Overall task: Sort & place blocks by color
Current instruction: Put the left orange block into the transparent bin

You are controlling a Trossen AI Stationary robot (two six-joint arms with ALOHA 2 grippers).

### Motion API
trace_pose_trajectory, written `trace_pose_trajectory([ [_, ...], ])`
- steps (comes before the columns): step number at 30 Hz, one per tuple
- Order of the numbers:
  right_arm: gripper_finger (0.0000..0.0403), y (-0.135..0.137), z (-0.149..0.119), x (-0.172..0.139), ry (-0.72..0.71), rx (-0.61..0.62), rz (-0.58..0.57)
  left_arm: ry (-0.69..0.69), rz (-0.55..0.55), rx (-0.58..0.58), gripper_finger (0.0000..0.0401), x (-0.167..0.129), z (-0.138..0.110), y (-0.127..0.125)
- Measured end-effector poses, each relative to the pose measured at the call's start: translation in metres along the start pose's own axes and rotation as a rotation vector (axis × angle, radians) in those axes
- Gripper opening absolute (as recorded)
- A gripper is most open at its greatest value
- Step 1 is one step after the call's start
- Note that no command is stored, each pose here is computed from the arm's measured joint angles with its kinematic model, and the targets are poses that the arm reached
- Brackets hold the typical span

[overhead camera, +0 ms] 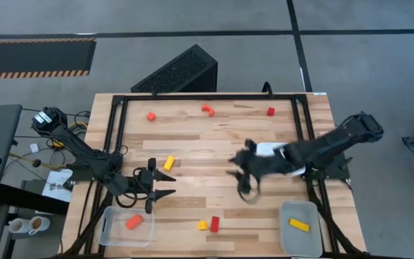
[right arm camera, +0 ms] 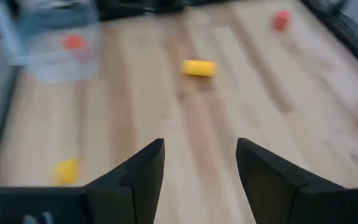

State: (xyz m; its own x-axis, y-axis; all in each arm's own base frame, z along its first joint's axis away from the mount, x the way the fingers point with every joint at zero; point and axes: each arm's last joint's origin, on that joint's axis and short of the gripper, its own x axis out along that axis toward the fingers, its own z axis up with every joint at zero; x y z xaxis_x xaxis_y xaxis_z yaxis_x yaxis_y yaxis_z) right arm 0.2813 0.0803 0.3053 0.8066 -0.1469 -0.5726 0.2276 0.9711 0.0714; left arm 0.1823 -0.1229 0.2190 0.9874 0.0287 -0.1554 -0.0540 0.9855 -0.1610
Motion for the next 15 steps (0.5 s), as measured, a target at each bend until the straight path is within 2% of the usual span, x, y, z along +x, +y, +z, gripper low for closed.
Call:
trace_pose_trajectory([
  [3, 0.0208, -0.029, 0.015, 0.010, -0.027, 0.066, -0.021, -0.011, 0.019, 0.035, 0.0168, 0.000, 0.001, 0.000],
  [8, 0.0189, -0.082, 0.026, 0.022, -0.031, 0.145, -0.171, -0.017, 0.039, 0.112, 0.0168, 0.000, 0.001, 0.001],
  [11, 0.0177, -0.110, 0.028, 0.024, -0.012, 0.221, -0.237, -0.020, 0.049, 0.114, 0.0168, 0.000, 0.001, 0.001],
  [13, 0.0170, -0.119, 0.026, 0.025, 0.018, 0.279, -0.227, -0.021, 0.049, 0.100, 0.0168, 0.000, 0.002, 0.001],
  [15, 0.0163, -0.114, 0.023, 0.025, 0.052, 0.321, -0.173, -0.015, 0.050, 0.068, 0.0168, 0.000, 0.001, 0.002],
])
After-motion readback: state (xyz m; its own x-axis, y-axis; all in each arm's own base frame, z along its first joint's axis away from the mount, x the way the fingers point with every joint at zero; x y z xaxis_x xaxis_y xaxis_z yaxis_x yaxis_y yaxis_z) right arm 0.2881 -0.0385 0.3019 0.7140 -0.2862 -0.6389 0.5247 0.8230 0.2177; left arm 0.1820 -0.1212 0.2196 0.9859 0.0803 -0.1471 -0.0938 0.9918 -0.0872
